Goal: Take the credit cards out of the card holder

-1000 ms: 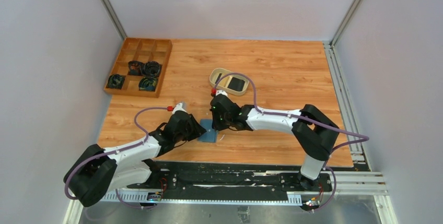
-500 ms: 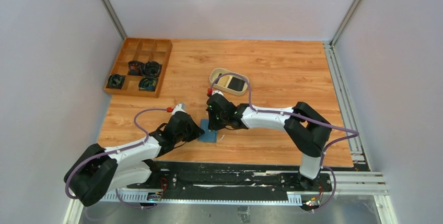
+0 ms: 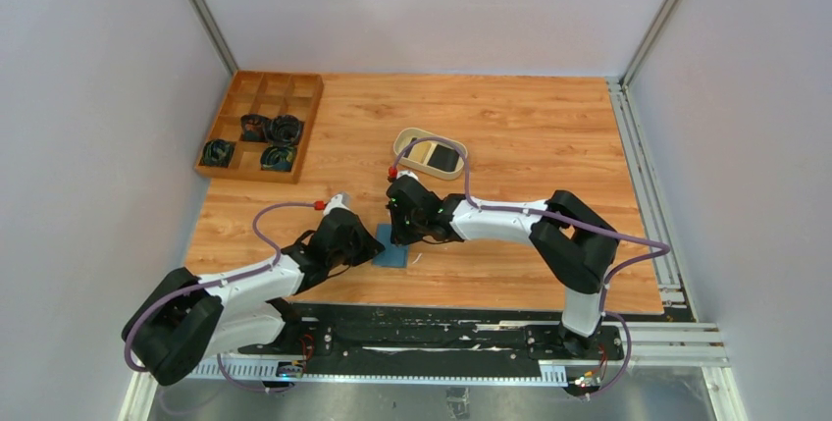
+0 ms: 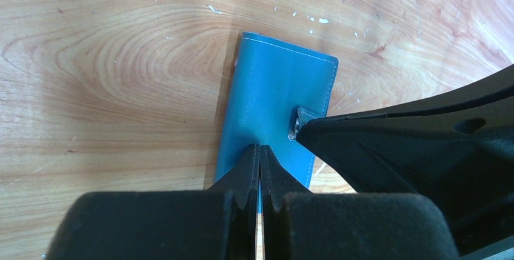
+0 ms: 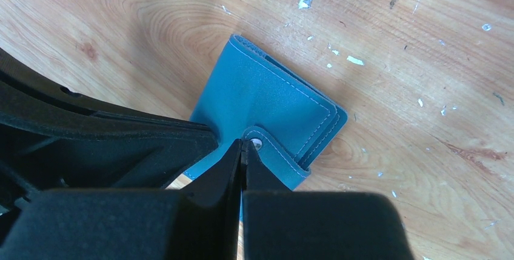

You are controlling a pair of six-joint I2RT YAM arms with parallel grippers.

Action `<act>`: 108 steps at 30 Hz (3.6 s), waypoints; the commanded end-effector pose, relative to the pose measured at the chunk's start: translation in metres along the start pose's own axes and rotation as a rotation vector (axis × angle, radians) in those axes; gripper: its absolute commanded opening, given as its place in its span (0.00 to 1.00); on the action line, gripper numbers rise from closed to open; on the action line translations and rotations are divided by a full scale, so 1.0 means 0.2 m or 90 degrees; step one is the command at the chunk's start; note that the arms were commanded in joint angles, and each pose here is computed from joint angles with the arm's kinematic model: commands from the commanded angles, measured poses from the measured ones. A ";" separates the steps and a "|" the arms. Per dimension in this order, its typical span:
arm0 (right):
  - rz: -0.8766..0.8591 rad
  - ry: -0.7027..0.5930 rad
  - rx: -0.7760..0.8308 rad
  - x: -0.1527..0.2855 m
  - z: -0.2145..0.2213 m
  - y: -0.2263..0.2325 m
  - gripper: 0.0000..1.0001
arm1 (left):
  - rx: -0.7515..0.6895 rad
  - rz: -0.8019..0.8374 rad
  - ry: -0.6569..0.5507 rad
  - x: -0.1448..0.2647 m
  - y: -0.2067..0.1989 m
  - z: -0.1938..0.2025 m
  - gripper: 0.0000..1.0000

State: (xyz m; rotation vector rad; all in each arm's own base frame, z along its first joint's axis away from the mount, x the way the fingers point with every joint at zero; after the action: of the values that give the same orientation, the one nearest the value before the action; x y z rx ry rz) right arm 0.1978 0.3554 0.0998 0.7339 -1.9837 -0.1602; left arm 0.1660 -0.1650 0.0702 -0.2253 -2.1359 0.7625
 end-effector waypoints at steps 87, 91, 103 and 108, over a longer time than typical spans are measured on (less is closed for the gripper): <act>-0.337 -0.088 -0.369 -0.03 0.33 -0.28 0.52 | -0.024 -0.125 0.048 -0.01 0.16 0.08 0.00; -0.351 -0.087 -0.388 -0.05 0.34 -0.28 0.52 | -0.024 -0.125 0.048 -0.02 0.15 0.08 0.00; -0.402 -0.103 -0.446 -0.12 0.34 -0.29 0.52 | -0.026 -0.129 0.050 -0.01 0.16 0.08 0.00; -0.404 -0.108 -0.449 -0.13 0.32 -0.28 0.51 | -0.027 -0.131 0.049 -0.01 0.16 0.08 0.00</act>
State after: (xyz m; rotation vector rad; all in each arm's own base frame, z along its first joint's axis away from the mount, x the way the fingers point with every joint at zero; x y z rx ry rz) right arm 0.1847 0.3181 0.0573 0.9408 -1.5946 -1.3398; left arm 0.1720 -0.1671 0.0704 -0.1820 -2.1307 0.7444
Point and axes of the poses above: each gripper's point midway between its finger pads, its own x axis back along the fingers, its own y axis along the line the jaws close on, z = x × y, the point moved 7 cm from there along x, back along the fingers, and after that the axes turned 2 degrees about -x, right-handed, at the moved point
